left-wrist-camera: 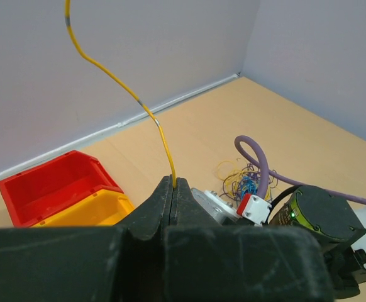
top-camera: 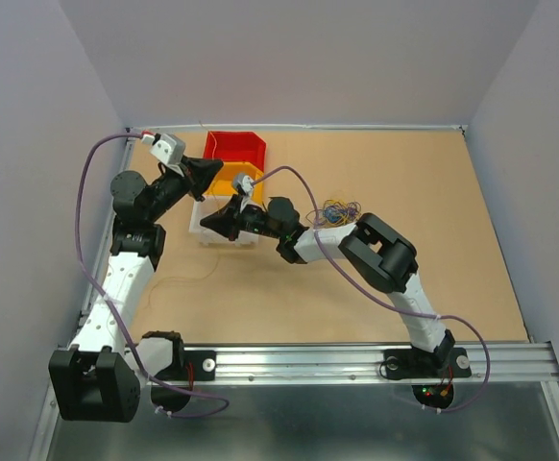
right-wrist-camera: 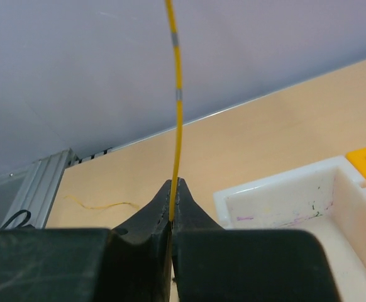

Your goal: Untangle the cables

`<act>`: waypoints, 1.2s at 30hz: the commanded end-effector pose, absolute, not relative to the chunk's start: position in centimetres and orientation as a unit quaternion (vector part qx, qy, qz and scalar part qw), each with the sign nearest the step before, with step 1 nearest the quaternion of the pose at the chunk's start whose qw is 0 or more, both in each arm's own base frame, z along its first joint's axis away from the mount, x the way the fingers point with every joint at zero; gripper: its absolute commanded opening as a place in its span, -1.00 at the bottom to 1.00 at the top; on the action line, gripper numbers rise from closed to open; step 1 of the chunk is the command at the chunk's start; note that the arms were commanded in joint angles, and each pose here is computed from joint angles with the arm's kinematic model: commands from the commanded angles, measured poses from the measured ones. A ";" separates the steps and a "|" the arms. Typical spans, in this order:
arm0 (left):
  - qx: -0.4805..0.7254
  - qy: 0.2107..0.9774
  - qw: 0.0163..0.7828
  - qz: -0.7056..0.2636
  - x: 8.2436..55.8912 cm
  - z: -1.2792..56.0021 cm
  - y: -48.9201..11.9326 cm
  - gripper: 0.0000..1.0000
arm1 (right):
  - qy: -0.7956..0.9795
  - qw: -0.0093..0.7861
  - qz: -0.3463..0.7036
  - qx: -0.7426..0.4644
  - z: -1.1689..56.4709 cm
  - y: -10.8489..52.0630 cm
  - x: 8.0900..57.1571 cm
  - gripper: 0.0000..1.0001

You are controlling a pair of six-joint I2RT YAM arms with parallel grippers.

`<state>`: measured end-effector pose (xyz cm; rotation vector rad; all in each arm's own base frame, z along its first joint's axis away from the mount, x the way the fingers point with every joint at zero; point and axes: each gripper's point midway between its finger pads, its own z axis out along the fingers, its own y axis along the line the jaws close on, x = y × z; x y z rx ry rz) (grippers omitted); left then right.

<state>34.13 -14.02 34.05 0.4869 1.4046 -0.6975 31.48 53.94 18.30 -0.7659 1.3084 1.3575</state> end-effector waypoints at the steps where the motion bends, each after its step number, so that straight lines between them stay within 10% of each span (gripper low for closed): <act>1: 0.219 0.586 0.724 -0.290 32.6 36.9 -13.3 -1.00 | 0.465 0.594 0.564 -0.336 25.0 53.0 30.4 -0.99; 36: 0.075 0.730 0.653 -0.185 43.3 29.3 -7.9 -1.00 | 0.471 0.696 0.455 -0.295 51.3 44.9 38.0 -0.99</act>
